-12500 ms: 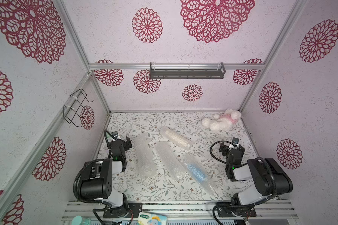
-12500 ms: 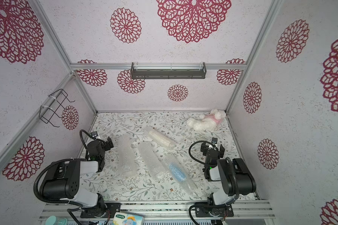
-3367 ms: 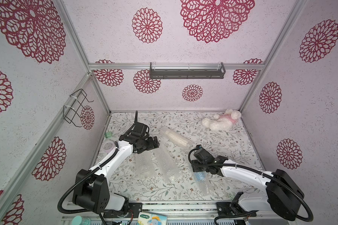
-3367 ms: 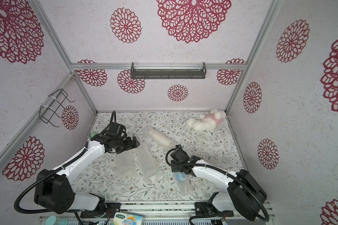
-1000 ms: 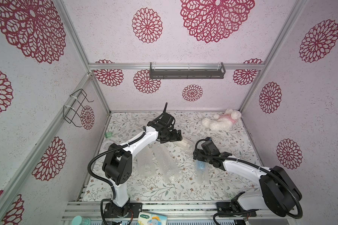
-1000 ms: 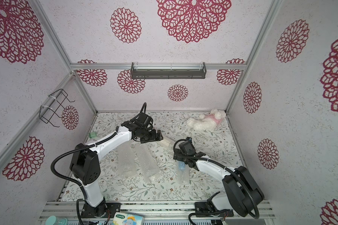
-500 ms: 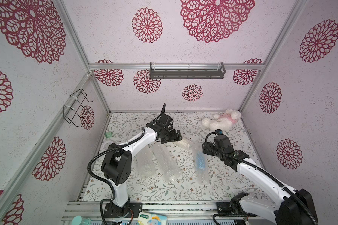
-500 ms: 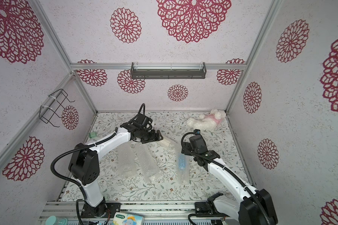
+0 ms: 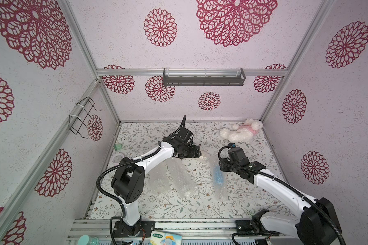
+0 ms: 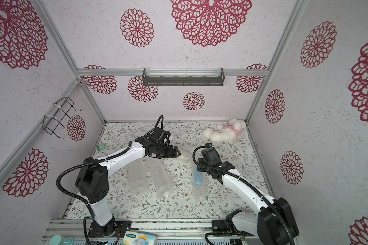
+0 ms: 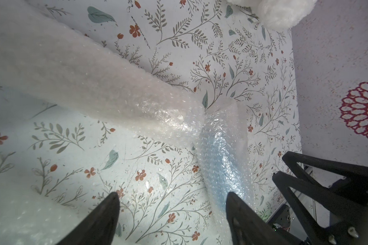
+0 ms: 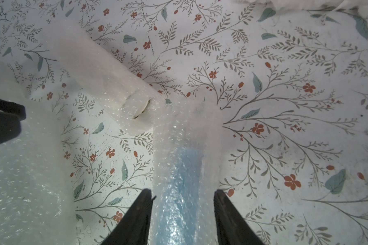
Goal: Unwrap the vase from the bubble wrap
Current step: Unwrap the bubble wrap at the center of the board.
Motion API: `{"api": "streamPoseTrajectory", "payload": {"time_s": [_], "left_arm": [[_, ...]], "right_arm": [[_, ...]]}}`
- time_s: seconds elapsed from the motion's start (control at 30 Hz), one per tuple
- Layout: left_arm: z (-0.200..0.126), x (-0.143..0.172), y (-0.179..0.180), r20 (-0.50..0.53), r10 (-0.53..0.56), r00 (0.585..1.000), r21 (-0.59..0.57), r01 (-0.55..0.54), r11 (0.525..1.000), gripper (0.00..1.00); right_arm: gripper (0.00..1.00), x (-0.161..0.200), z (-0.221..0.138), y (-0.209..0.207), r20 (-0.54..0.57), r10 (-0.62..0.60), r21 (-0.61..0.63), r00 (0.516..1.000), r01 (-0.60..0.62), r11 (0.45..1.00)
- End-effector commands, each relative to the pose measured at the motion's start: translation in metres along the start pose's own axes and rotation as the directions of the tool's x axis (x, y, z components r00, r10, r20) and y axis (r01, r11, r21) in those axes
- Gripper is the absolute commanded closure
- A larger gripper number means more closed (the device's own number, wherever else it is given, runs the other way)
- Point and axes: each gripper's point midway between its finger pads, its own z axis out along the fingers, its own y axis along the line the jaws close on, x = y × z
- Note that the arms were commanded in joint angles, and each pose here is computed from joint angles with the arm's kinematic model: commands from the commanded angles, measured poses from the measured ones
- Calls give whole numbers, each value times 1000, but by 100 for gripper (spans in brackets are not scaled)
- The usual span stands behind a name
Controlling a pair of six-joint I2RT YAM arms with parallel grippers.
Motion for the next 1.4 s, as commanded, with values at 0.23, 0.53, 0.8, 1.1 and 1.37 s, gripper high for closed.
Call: {"api": "streamPoseTrajectory", "payload": {"time_s": [0.23,0.53,0.8,1.1,1.37], "left_arm": [[-23,-14,-6,72,30,997,-13,-29,1000,19],[-21,-12,0,64,33,997,-37,-30,999,16],[-21,-12,1,61,31,998,-50,-28,998,16],[-16,-9,1,48,28,998,-47,-26,999,16],[-14,-6,-2,40,38,998,-49,-36,998,16]], "right_arm": [[59,-9,23,18,-28,-86,80,996,88,993],[78,-4,46,18,-80,-92,134,992,103,986],[100,-16,29,17,-9,-59,122,998,60,991],[100,-18,4,0,41,17,87,999,-21,996],[100,-13,-7,-12,61,67,65,996,-71,995]]}}
